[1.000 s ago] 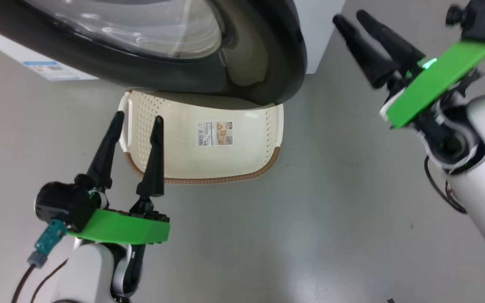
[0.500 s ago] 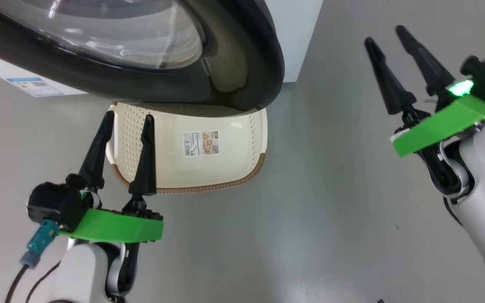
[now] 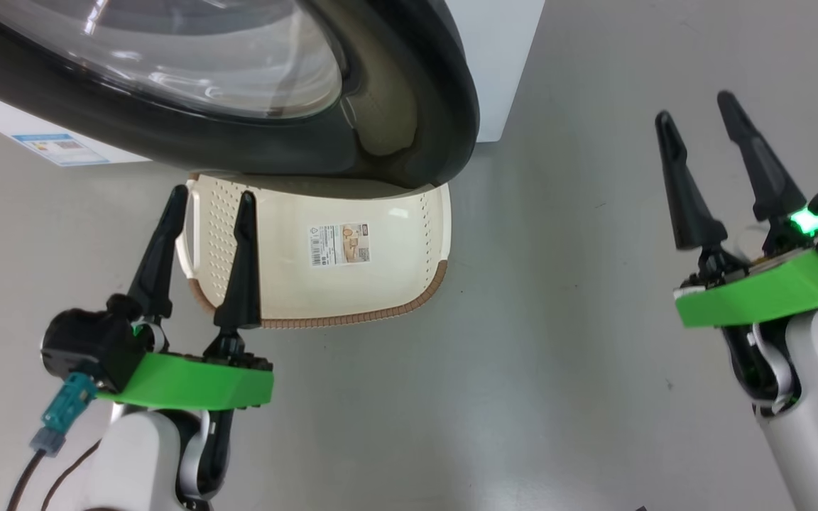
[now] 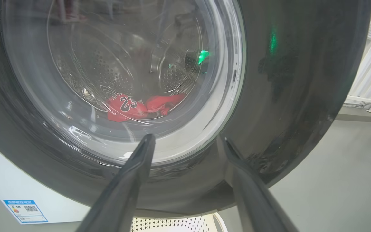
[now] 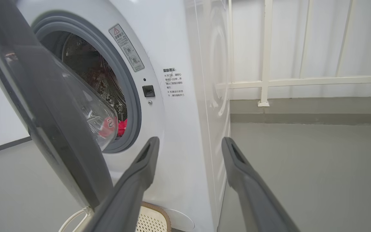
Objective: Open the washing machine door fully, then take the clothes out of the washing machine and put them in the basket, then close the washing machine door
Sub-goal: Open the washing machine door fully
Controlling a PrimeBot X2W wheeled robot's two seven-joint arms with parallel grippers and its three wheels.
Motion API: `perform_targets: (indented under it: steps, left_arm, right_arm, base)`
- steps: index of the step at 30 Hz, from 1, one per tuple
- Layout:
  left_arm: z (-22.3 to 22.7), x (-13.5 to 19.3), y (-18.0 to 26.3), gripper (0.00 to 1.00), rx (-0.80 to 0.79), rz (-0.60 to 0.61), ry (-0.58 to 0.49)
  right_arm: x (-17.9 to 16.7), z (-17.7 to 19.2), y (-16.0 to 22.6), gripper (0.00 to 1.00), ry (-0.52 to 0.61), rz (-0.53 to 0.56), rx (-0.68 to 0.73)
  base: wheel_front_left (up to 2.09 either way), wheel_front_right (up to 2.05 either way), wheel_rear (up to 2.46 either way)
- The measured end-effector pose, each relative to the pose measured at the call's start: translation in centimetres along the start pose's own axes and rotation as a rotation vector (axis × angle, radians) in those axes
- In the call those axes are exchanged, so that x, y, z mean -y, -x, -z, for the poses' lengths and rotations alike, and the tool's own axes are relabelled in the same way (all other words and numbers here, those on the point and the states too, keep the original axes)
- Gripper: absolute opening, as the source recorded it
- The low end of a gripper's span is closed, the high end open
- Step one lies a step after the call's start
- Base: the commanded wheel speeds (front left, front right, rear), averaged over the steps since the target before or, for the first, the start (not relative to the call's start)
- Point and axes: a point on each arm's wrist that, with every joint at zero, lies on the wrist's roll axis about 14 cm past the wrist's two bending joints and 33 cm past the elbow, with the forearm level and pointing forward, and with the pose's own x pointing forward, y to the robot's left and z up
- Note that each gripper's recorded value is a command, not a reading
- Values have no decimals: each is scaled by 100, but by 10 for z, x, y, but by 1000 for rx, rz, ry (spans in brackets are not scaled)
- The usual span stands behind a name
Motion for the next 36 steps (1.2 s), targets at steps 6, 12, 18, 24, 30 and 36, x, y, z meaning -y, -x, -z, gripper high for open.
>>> perform_targets:
  steps: [6,12,18,24,30,36]
  left_arm:
    - [1,-2,4,100,-6,-9,1]
    - [1,-2,5,100,-6,-9,1]
    - [-1,-1,5,100,-2,-8,0]
    - [-2,-1,6,100,1,-8,-1]
    - [3,-2,10,100,-17,-13,-1]
    - [3,-3,10,100,-17,-14,-1]
  right_arm:
    - [-2,4,12,100,-27,21,-5]
    - [-2,5,20,100,-16,28,-11]
    - [-3,6,23,100,-19,33,-16]
    - [-3,4,24,100,-18,32,-11]
    - [-4,5,24,100,-19,30,-14]
    - [-4,9,26,100,-23,33,-25]
  base:
    - [0,0,0]
    - [0,0,0]
    - [0,0,0]
    - [0,0,0]
    - [0,0,0]
    - [0,0,0]
